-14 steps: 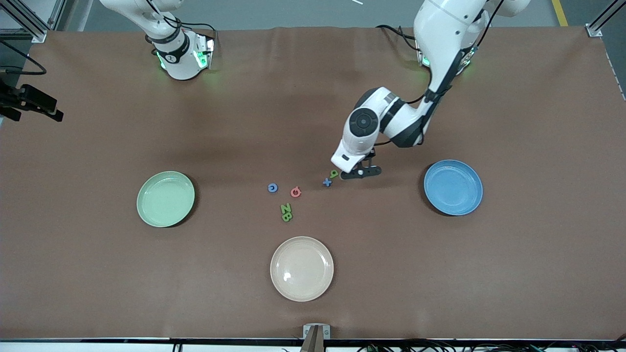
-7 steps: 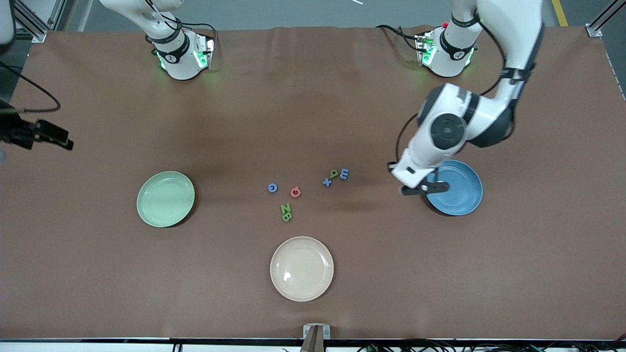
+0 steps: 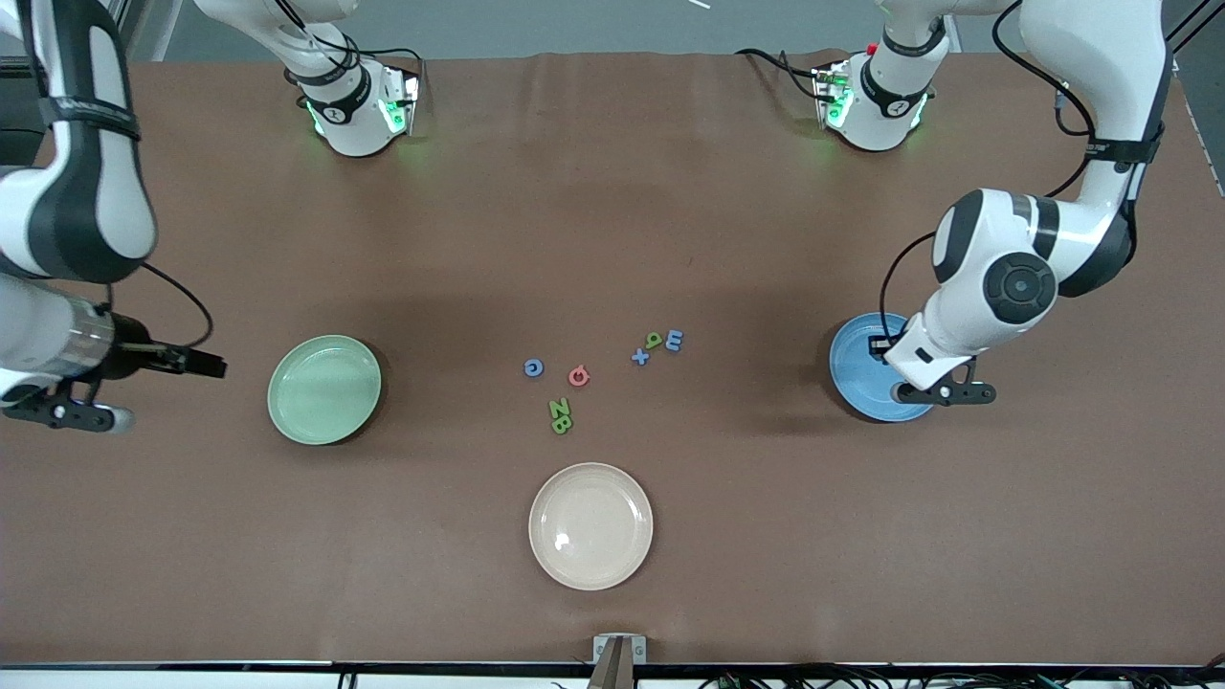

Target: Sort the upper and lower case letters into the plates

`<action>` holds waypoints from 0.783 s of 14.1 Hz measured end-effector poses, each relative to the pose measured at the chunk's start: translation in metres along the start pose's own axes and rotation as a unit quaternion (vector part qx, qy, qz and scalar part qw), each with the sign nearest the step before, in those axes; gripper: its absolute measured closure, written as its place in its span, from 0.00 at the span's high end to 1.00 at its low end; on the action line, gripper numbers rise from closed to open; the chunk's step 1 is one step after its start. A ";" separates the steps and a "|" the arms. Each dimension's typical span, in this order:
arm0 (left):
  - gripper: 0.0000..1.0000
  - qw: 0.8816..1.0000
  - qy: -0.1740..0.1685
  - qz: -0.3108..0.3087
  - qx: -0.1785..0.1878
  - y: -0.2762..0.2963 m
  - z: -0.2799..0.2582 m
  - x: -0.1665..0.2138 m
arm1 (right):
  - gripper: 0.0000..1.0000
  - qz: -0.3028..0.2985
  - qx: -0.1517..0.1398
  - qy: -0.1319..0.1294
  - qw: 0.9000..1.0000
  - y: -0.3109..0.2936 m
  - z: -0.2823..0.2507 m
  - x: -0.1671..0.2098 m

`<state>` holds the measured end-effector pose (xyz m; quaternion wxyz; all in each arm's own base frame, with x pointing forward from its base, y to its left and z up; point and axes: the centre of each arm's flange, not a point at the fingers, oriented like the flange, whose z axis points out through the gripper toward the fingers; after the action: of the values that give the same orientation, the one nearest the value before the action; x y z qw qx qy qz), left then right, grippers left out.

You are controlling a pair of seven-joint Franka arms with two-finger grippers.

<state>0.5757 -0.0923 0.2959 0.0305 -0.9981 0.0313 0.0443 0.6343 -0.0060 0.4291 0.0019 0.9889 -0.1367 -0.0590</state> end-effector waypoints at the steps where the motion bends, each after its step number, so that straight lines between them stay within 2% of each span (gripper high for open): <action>1: 0.29 1.000 0.005 0.005 -0.002 -0.008 0.006 0.000 | 1.00 0.034 0.003 0.011 0.999 -0.025 0.011 -0.005; 3: 0.29 1.000 0.008 0.013 -0.006 -0.017 0.021 -0.002 | 1.00 0.079 0.008 0.028 0.996 -0.068 0.041 -0.020; 5: 0.29 1.000 0.010 0.015 -0.009 -0.020 0.038 -0.005 | 1.00 0.113 0.018 0.025 0.993 -0.100 0.074 -0.032; 8: 0.29 1.000 0.003 0.024 -0.008 -0.024 0.065 -0.013 | 1.00 0.153 0.049 0.017 0.987 -0.147 0.119 -0.040; 11: 0.29 1.000 -0.012 0.025 -0.004 -0.033 0.083 -0.019 | 1.00 0.192 0.057 0.029 0.979 -0.202 0.151 -0.060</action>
<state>0.5522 -0.0527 0.2170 0.0258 -0.9964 0.0561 0.0574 0.6137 0.2068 0.2818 -0.0392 0.9438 -0.3274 -0.0211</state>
